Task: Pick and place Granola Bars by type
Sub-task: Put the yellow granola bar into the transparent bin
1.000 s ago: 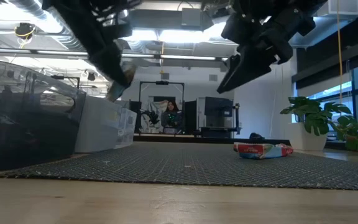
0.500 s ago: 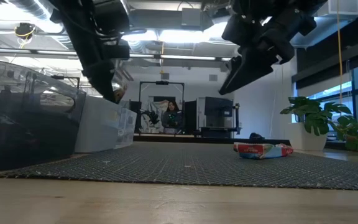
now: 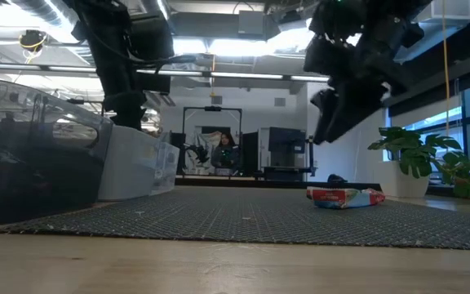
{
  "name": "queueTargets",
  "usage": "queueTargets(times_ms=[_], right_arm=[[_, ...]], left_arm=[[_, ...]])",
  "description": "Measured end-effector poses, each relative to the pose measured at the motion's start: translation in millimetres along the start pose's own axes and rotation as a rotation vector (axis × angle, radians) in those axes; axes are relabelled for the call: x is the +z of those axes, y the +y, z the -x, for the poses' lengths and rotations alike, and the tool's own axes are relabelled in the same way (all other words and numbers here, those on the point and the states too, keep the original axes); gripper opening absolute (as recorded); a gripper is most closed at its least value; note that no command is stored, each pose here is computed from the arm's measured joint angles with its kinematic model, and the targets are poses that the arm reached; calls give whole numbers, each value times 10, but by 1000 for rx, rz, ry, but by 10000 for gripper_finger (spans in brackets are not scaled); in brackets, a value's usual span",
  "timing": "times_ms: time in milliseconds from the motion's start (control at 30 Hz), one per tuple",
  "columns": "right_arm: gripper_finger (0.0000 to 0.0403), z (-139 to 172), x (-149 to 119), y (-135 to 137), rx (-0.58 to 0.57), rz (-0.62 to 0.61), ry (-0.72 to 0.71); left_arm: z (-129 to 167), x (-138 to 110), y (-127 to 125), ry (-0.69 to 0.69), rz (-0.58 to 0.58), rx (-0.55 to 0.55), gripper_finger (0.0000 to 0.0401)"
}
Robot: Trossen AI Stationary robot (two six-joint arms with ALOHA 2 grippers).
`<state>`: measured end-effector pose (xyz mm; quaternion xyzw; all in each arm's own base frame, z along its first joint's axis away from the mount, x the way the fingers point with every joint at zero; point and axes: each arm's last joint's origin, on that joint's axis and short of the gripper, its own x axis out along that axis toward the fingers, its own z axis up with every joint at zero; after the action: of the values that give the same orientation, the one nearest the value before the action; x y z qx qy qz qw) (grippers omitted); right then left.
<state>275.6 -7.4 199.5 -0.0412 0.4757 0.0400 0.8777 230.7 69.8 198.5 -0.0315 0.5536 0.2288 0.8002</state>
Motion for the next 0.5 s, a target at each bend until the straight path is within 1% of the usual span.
queueTargets(times_ms=[267, 400, 500], right_arm=[[200, -150, -293, 119, 35, 25, 86], [200, -181, -342, 182, 48, 43, 89], [200, -184, -338, 225, 71, 61, 84]], left_arm=[[0, 6, -1, -6, -1, -1, 104], [0, 6, -1, -6, 0, -1, 115], [0, 6, -1, -6, 10, -1, 130]])
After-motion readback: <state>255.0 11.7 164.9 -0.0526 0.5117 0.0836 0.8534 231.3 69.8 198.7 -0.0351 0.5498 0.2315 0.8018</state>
